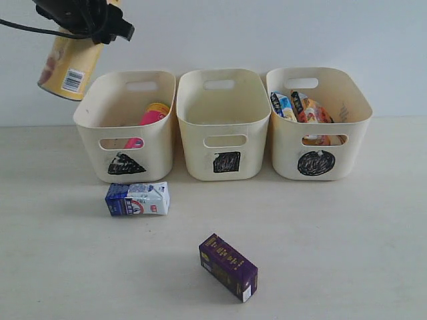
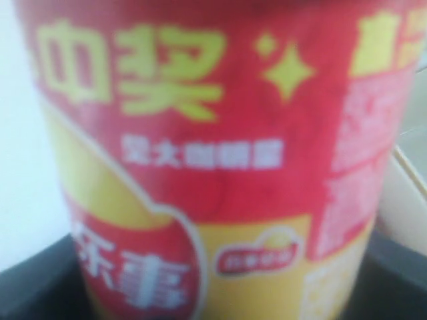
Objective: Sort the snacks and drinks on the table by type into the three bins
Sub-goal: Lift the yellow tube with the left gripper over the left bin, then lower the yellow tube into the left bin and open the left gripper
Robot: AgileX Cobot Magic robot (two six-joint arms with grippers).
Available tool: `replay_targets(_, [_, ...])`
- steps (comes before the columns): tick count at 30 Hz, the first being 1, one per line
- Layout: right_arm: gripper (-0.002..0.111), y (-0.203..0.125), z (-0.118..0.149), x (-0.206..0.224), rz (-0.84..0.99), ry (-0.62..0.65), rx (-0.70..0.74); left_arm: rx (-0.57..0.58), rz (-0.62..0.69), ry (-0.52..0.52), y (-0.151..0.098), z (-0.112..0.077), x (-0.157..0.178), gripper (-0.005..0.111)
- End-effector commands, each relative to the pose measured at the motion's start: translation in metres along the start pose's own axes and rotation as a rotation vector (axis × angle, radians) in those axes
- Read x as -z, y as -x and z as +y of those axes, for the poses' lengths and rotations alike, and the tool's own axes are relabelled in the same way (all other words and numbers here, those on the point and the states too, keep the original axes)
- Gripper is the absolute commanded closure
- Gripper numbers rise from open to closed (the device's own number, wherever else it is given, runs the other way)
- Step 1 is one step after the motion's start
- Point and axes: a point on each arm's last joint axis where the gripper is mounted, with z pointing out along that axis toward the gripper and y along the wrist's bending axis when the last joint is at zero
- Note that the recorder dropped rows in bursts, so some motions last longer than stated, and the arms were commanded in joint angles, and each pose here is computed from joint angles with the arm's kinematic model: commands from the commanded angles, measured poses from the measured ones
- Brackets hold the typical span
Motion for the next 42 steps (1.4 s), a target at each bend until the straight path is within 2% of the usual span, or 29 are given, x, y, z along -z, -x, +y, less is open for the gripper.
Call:
replay_targets(1, [0.108, -0.001, 0.000, 0.000, -0.007, 0.002, -0.002, 0.078, 0.017, -0.077, 0.001, -0.003, -0.009, 0.102])
replay_targets(7, [0.108, -0.001, 0.000, 0.000, -0.007, 0.002, -0.002, 0.119, -0.028, -0.099, 0.006, -0.005, -0.027, 0.102])
replay_targets(11, [0.108, -0.001, 0.000, 0.000, -0.007, 0.002, -0.002, 0.208, -0.030, -0.144, 0.006, -0.007, -0.043, 0.102])
replay_targets(18, [0.108, -0.001, 0.000, 0.000, -0.007, 0.002, -0.002, 0.197, 0.015, -0.149, -0.009, -0.019, -0.076, 0.102])
replay_targets(27, [0.108, -0.001, 0.000, 0.000, -0.007, 0.002, -0.002, 0.198, 0.062, -0.159, -0.023, -0.030, -0.098, 0.102])
replay_targets(29, [0.108, -0.001, 0.000, 0.000, -0.007, 0.002, -0.002, 0.197, 0.073, -0.159, -0.025, -0.031, -0.099, 0.094])
replay_targets(31, [0.108, -0.001, 0.000, 0.000, -0.007, 0.002, -0.002, 0.197, 0.087, -0.160, -0.027, -0.031, -0.100, 0.080])
replay_targets(35, [0.108, 0.000, 0.000, 0.000, -0.009, 0.002, -0.003, 0.205, 0.103, -0.166, -0.029, -0.033, -0.101, 0.036])
replay_targets(37, [0.108, 0.000, 0.000, 0.000, -0.009, 0.002, -0.003, 0.205, 0.103, -0.166, -0.029, -0.033, -0.101, 0.019])
replay_targets(39, [0.108, 0.000, 0.000, 0.000, -0.009, 0.002, -0.003, 0.204, 0.111, -0.165, -0.030, -0.033, -0.101, 0.011])
replay_targets(42, [0.108, 0.000, 0.000, 0.000, -0.009, 0.002, -0.003, 0.204, 0.123, -0.164, -0.030, -0.032, -0.100, 0.011])
